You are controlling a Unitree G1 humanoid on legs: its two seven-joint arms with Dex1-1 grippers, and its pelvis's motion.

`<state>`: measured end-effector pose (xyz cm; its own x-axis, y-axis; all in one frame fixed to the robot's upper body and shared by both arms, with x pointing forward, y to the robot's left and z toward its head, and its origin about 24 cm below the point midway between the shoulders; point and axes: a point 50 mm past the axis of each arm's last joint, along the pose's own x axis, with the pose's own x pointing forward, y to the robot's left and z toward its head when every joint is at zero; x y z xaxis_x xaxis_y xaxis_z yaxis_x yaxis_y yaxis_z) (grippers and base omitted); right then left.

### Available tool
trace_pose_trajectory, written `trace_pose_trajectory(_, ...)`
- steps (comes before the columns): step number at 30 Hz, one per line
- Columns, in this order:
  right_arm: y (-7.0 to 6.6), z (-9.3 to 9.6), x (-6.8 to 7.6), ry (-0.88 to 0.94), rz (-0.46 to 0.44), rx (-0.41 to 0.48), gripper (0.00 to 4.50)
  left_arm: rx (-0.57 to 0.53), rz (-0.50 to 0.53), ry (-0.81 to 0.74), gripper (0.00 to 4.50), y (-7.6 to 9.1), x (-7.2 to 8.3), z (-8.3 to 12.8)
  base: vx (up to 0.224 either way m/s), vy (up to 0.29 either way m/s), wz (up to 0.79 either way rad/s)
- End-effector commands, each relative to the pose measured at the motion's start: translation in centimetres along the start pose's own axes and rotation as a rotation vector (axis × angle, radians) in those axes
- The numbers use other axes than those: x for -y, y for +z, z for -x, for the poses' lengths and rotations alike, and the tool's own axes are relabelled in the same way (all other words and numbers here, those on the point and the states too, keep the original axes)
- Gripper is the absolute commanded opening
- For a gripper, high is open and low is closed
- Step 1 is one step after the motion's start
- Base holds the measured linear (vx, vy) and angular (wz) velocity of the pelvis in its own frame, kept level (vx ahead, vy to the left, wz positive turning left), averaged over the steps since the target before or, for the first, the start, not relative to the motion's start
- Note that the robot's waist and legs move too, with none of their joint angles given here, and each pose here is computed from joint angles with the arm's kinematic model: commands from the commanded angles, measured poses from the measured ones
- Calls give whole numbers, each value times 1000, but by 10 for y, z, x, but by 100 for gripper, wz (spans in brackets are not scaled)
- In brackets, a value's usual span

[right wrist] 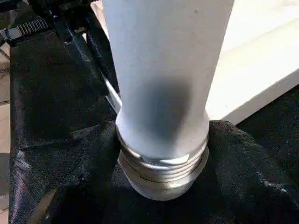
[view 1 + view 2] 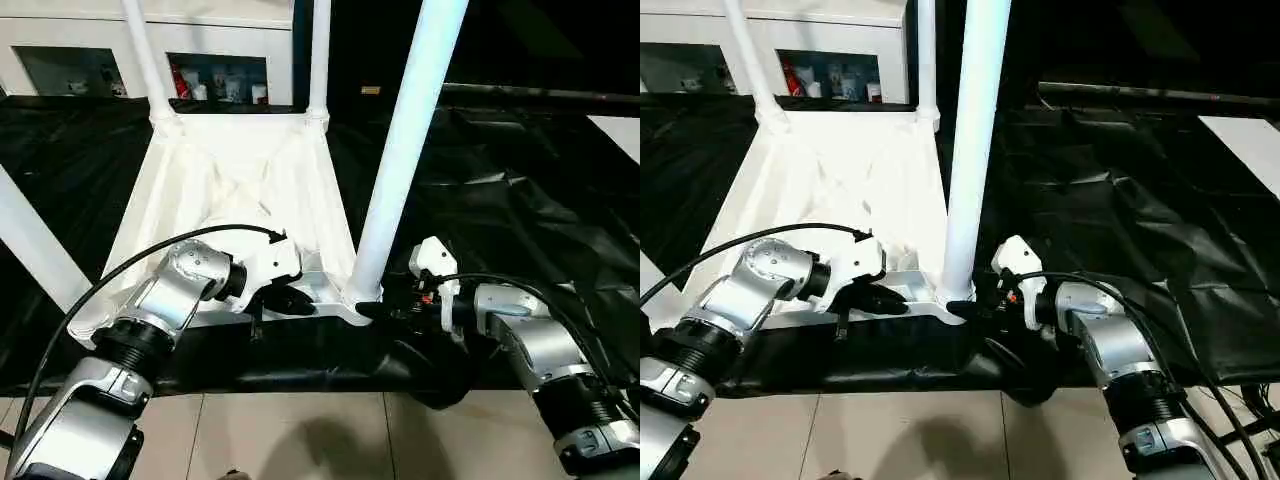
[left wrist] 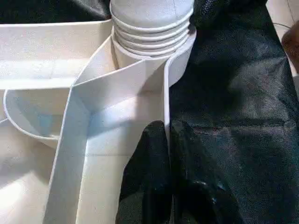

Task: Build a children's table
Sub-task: Rotate leg to tighten

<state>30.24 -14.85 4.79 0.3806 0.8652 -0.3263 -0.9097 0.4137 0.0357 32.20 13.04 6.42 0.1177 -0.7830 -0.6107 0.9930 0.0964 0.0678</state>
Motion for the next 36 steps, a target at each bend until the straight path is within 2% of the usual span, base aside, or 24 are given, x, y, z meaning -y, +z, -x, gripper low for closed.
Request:
trace_pose_trajectory(1, 5, -3, 0, 17, 22, 20, 273, -24, 9, -78, 0, -6, 11, -14, 0, 0, 0)
trace_pose_trajectory(4, 5, -2, 1, -1, 50, 6, 273, -24, 11, -86, 0, -6, 12, -15, 0, 0, 0)
trace_pose_trajectory(5, 6, -2, 3, -7, 27, 22, 273, -24, 8, -83, 0, -6, 12, -15, 0, 0, 0)
trace_pose_trajectory(6, 7, -3, 3, -11, 10, 34, 328, -24, 7, -81, 0, -6, 12, -14, 0, 0, 0)
trace_pose_trajectory(9, 9, -3, 5, -15, 25, 35, 352, -26, 5, -77, 0, -6, 11, -15, 0, 0, 0)
trace_pose_trajectory(15, 11, -4, 7, -35, 55, 27, 352, -36, 2, -72, 0, -7, 11, -14, 0, 0, 0)
trace_pose_trajectory(23, 6, -4, 5, -8, 62, 4, 352, -50, -1, -58, 0, -9, 9, -13, 0, 0, 0)
trace_pose_trajectory(31, 3, -6, 3, 6, 40, 2, 279, -50, -1, -53, 0, -10, 8, -11, 0, 0, 0)
trace_pose_trajectory(34, 2, -6, 2, 4, 32, 4, 273, -49, 0, -50, 0, -10, 8, -11, 0, 0, 0)
trace_pose_trajectory(36, 0, -7, 2, -26, -4, 26, 270, -43, 10, -47, 0, -10, 8, -12, 0, 0, 0)
